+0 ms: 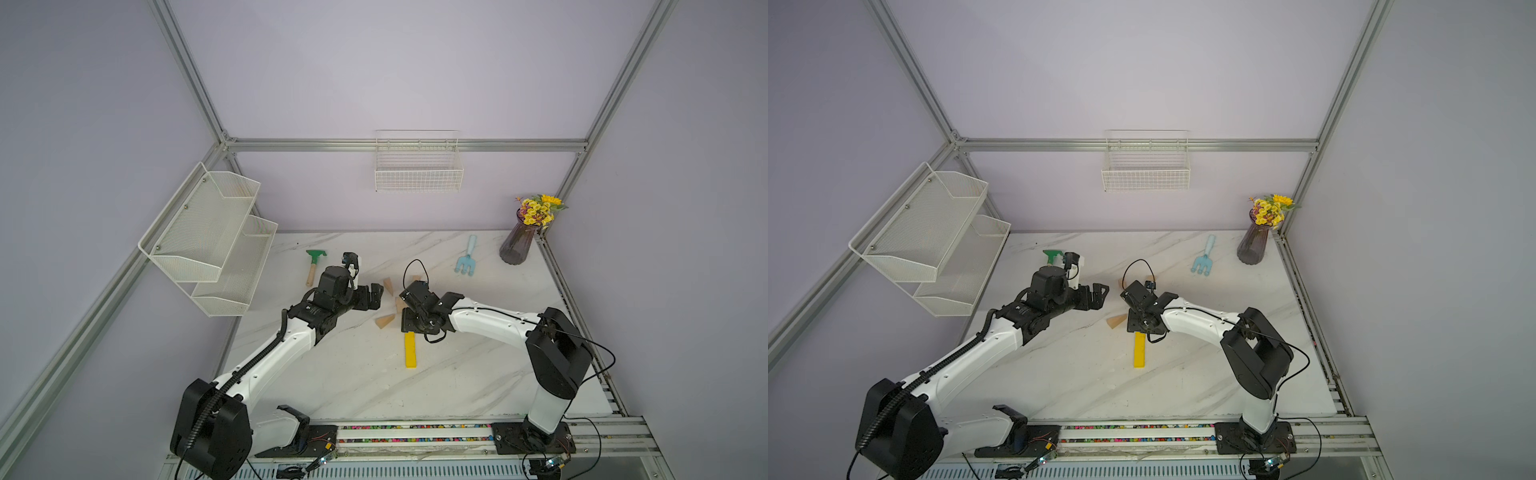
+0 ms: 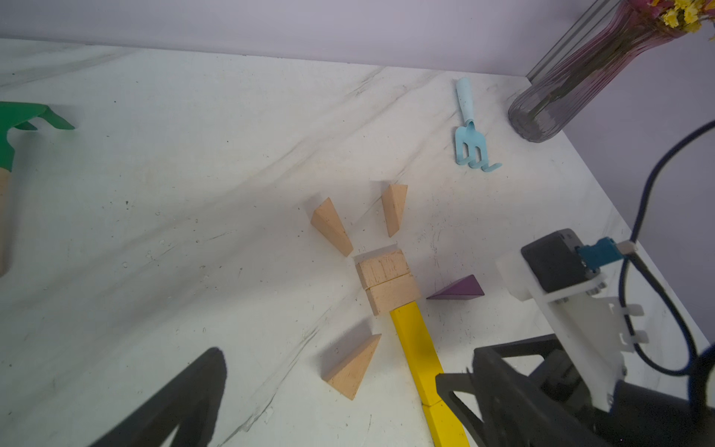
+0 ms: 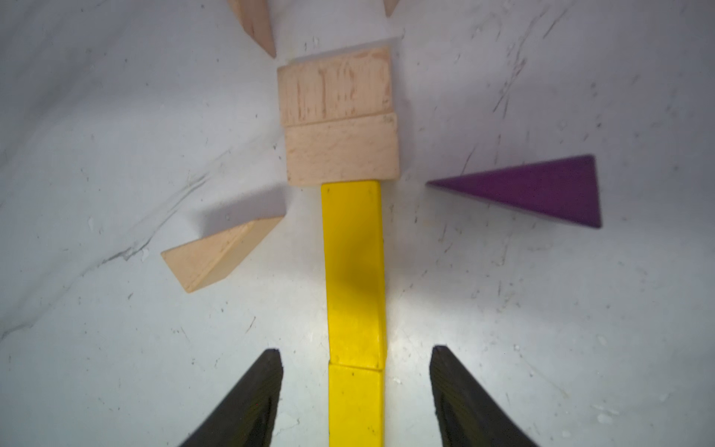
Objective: Assemble a small pinwheel with building blocks
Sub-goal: Assemble the building block at the center of the board, then adjust the building block at the center of the board.
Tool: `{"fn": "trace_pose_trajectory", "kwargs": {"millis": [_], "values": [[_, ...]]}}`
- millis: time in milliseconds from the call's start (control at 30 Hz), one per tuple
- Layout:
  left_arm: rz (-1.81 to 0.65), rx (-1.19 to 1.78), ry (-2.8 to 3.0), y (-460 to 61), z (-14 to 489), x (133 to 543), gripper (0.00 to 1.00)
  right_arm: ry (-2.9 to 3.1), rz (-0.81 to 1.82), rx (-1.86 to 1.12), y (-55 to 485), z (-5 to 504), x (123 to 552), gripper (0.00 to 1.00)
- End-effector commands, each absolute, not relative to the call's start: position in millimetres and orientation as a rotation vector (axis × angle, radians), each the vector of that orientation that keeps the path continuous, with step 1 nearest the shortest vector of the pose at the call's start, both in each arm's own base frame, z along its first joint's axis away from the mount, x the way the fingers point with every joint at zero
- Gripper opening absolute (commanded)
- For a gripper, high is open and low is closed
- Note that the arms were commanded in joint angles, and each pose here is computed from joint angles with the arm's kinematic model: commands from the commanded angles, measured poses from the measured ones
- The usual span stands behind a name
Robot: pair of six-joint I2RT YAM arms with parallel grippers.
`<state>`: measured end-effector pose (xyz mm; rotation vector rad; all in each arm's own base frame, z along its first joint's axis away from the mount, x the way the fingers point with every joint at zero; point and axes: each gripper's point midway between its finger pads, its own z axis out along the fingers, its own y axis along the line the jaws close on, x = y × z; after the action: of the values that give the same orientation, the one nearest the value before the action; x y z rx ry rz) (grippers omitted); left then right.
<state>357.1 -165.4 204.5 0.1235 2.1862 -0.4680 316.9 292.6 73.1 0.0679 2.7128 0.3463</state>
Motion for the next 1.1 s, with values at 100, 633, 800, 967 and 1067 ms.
{"fn": "trace_pose_trajectory", "kwargs": {"millis": [100, 633, 800, 967, 1067], "values": [[-0.462, 0.087, 2.139, -162, 225, 373, 1.0, 2.751, 0.309, -0.005, 295, 64, 330, 0.64], [-0.471, 0.077, 2.168, -159, 214, 379, 1.0, 2.81, 0.313, -0.046, 305, 41, 334, 0.59], [-0.474, 0.076, 2.169, -159, 213, 380, 1.0, 2.81, 0.322, -0.049, 307, 41, 335, 0.55], [-0.476, 0.075, 2.173, -158, 212, 380, 1.0, 2.812, 0.328, -0.053, 309, 39, 335, 0.53], [-0.475, 0.074, 2.175, -158, 211, 380, 1.0, 2.816, 0.325, -0.054, 309, 38, 335, 0.52]]}}
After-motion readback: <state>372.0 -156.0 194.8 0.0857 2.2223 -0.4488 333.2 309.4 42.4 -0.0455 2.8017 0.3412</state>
